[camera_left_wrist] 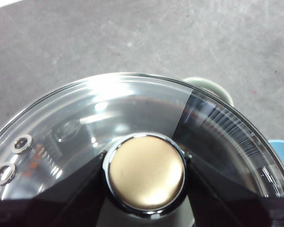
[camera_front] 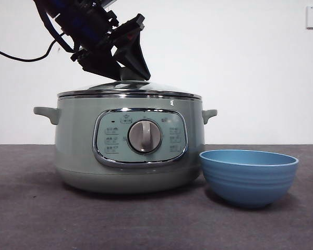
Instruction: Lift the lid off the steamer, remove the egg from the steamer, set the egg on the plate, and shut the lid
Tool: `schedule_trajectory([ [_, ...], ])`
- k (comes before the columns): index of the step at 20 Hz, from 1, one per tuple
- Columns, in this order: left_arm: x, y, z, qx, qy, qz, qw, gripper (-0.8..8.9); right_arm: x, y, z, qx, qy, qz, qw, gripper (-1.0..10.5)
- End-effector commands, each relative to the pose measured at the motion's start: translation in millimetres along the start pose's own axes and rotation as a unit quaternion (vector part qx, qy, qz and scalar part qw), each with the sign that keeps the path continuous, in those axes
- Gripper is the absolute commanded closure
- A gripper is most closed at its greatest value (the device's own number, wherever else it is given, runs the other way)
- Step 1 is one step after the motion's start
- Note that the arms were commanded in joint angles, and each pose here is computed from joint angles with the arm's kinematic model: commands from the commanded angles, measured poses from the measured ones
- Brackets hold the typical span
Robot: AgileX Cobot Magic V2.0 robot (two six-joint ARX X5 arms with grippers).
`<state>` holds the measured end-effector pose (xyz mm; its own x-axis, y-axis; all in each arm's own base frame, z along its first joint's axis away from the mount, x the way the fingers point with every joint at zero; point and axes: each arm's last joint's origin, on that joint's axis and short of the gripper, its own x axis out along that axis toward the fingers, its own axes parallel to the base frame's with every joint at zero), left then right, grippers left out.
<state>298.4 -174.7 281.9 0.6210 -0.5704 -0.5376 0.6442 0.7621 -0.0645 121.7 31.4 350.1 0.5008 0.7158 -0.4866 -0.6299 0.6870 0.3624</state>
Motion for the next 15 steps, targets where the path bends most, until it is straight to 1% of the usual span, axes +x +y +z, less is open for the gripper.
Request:
schedule_trajectory([
  [1,-16,-3,18,-0.006,-0.033,0.000,0.999,8.22,0,0,1,-0.006,-0.001,0.000,1.000,4.4],
  [5,-43,-7,41,0.001,-0.066,0.002,0.998,8.22,0,0,1,-0.006,-0.001,0.000,1.000,4.4],
  [8,-76,-13,51,0.003,-0.080,0.004,0.997,8.22,2,-1,2,-0.006,-0.002,0.001,1.000,4.4],
  [11,-119,-21,52,0.006,-0.097,0.007,0.995,8.22,9,-7,10,0.006,-0.011,0.005,1.000,4.4],
  [13,-153,-28,49,0.008,-0.108,0.011,0.994,8.22,18,-11,17,0.006,-0.016,0.013,1.000,4.4],
  [15,-187,-33,43,0.007,-0.120,0.036,0.992,8.22,31,-14,24,0.009,-0.014,0.025,1.000,4.4],
])
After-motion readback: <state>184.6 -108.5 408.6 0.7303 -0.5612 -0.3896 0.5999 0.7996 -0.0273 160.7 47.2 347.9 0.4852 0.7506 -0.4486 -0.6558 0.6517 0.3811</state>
